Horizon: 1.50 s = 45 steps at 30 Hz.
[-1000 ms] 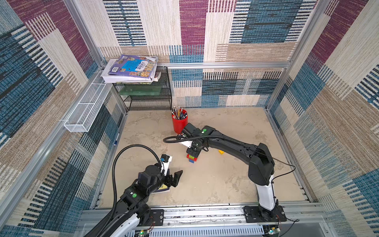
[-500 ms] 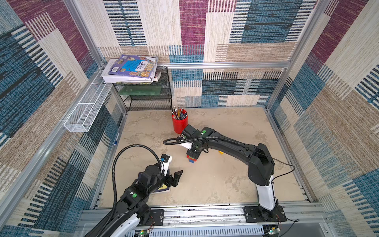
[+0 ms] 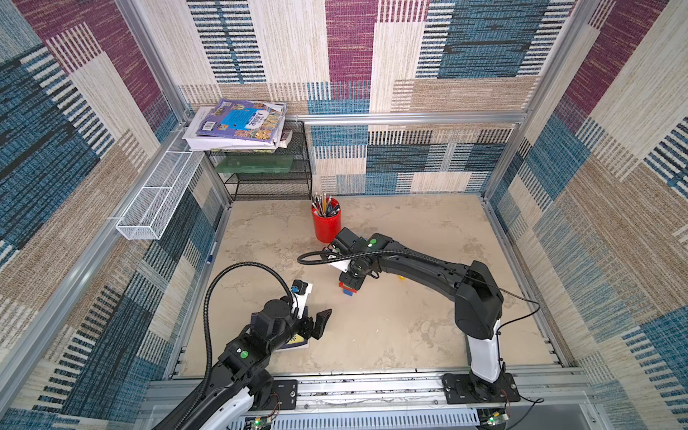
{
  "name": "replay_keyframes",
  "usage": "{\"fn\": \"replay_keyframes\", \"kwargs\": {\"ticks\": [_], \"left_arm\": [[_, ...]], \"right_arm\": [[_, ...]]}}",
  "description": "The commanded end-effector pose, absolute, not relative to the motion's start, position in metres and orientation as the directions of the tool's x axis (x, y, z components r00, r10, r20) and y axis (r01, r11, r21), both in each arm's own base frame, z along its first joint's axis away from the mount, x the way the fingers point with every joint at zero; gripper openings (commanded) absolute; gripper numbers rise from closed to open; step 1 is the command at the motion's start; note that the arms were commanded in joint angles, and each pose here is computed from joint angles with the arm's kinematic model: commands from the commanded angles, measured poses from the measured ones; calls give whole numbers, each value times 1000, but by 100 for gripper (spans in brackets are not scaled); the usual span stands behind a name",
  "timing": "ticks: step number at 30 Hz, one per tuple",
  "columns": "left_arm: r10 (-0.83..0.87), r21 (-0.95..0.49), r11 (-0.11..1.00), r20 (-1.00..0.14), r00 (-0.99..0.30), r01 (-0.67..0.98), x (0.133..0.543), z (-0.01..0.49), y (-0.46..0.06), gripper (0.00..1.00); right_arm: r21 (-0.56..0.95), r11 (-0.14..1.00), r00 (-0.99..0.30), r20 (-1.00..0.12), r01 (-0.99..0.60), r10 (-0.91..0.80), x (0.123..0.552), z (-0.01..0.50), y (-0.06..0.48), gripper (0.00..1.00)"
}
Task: Assemble the letter f with lego
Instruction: Assemble the lego brick with the lego brick.
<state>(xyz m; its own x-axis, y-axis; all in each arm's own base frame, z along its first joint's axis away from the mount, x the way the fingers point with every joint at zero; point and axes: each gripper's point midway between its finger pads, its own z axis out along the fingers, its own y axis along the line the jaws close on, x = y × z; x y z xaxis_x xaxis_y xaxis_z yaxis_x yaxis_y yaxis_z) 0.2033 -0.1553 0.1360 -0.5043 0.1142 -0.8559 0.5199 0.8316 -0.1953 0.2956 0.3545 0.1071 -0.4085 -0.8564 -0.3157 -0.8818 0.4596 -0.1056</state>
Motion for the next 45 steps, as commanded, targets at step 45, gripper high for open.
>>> {"fn": "replay_keyframes", "kwargs": {"ticks": [45], "left_arm": [[107,-194,832,-863,-494,519,205,139,-156,99]], "right_arm": [[192,475,-506,-170,-859,-846,252,59,322,27]]}}
